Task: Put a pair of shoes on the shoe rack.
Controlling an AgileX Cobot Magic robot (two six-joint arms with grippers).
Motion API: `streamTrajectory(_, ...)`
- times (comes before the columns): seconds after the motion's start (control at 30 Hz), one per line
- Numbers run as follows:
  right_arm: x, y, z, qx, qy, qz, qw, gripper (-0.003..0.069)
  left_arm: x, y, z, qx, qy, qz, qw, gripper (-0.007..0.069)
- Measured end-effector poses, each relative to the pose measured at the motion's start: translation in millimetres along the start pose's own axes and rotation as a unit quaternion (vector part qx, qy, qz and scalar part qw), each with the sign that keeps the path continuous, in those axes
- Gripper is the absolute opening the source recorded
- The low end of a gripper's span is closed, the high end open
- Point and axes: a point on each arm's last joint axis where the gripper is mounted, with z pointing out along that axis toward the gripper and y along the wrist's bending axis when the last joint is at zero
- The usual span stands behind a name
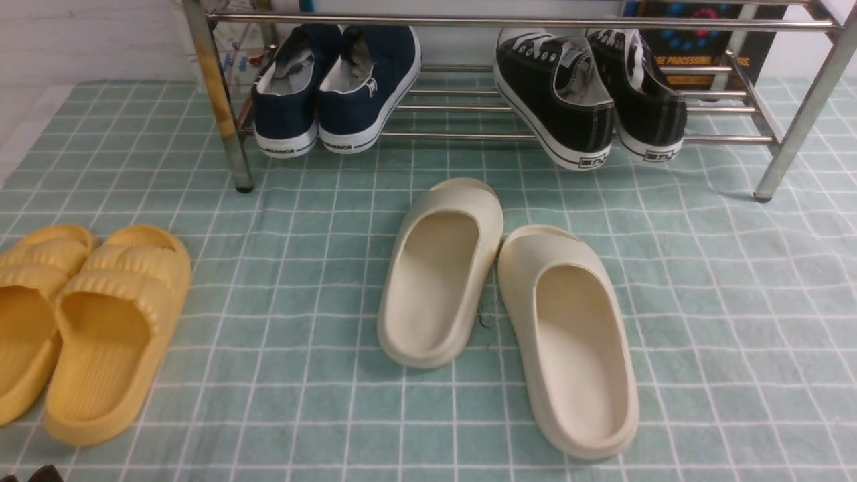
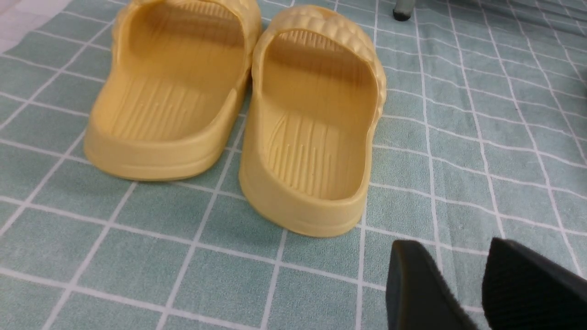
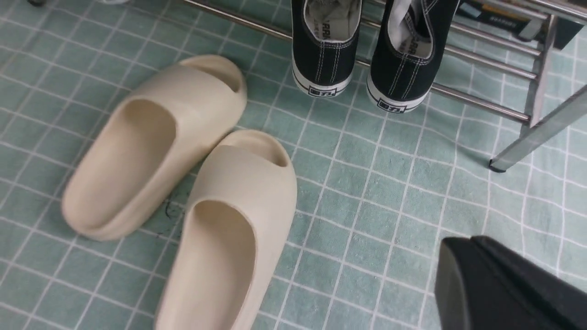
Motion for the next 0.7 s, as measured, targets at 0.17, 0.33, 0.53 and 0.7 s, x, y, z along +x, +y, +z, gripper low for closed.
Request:
streamTrajectory(0.17,69.3,7.5,-42.2,-0.005,-0.084,0.010,0.996,-0.0002,0.0,0.0,0.0,0.000,0.000,0.000,1.000,0.0239)
streamTrajectory(0.33,120.9,10.3,-53.1,-0.003,-0.138,0.027,0.990,-0.0002,0.0,0.0,0.0,0.000,0.000,0.000,1.000,0.0239)
streamTrajectory(0.53,168.2,13.1,-61.3,-0.003,-0.169,0.032,0.985,-0.0001,0.0,0.0,0.0,0.000,0.000,0.000,1.000,0.0239)
streamTrajectory(0.7,188.3,14.4,-66.3,-0.011,-0.193,0.072,0.979,-0.0001,0.0,0.0,0.0,0.000,0.000,0.000,1.000,0.0239)
